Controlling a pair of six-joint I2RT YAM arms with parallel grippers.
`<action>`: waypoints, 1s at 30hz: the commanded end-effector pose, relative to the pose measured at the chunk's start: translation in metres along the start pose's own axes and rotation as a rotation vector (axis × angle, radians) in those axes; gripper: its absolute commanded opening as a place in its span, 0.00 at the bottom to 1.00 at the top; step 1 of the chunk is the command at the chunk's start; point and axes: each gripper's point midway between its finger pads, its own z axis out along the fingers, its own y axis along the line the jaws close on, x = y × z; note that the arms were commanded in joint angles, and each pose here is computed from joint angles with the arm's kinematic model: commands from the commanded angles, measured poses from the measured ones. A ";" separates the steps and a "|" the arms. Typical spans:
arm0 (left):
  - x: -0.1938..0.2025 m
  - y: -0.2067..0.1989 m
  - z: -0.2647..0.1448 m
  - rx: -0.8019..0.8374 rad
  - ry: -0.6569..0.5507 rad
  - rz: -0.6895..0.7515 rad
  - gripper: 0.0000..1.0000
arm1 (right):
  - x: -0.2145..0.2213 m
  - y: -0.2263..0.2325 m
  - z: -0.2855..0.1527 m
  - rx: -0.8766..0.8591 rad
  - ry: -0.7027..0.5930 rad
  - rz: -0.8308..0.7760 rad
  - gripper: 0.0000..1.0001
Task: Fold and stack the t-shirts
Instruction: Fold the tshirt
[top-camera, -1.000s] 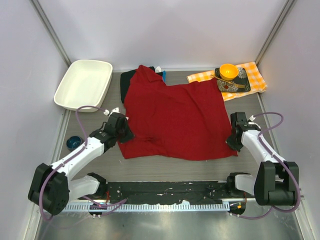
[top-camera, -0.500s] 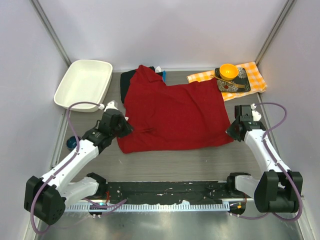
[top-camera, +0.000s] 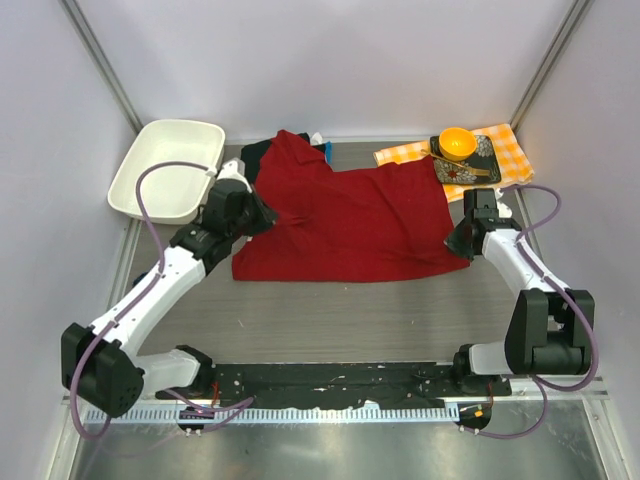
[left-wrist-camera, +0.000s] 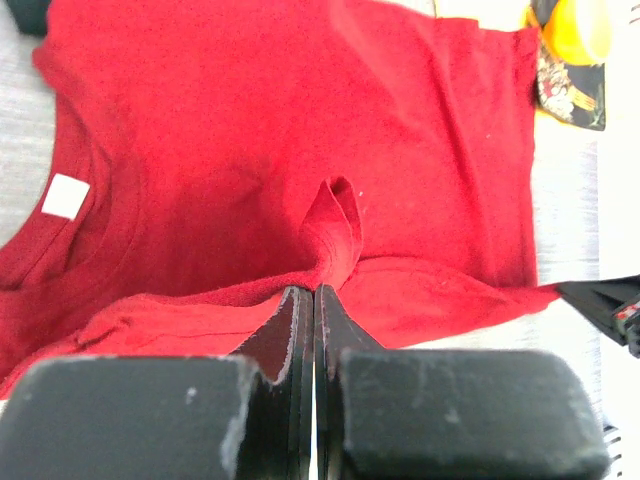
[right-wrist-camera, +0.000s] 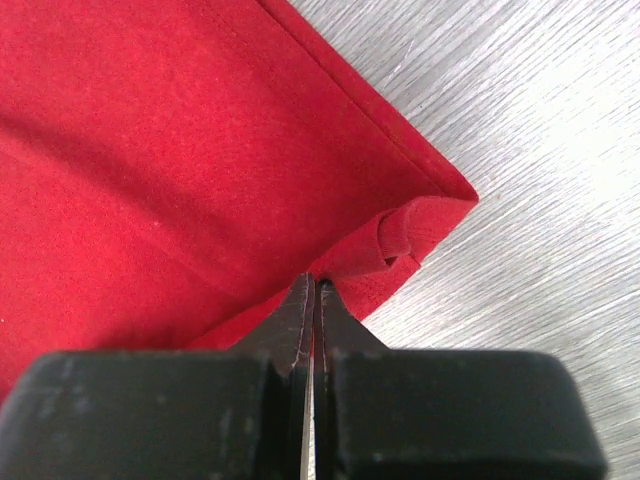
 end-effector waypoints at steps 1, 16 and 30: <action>-0.039 -0.030 0.007 0.065 -0.079 0.068 0.00 | -0.028 0.016 -0.001 -0.018 -0.073 0.042 0.01; -0.047 -0.017 0.049 -0.040 -0.086 0.128 0.00 | -0.043 0.030 0.039 0.074 -0.027 0.074 0.01; -0.088 0.029 0.041 -0.266 -0.257 0.056 1.00 | -0.078 0.054 -0.031 0.054 -0.325 -0.024 0.98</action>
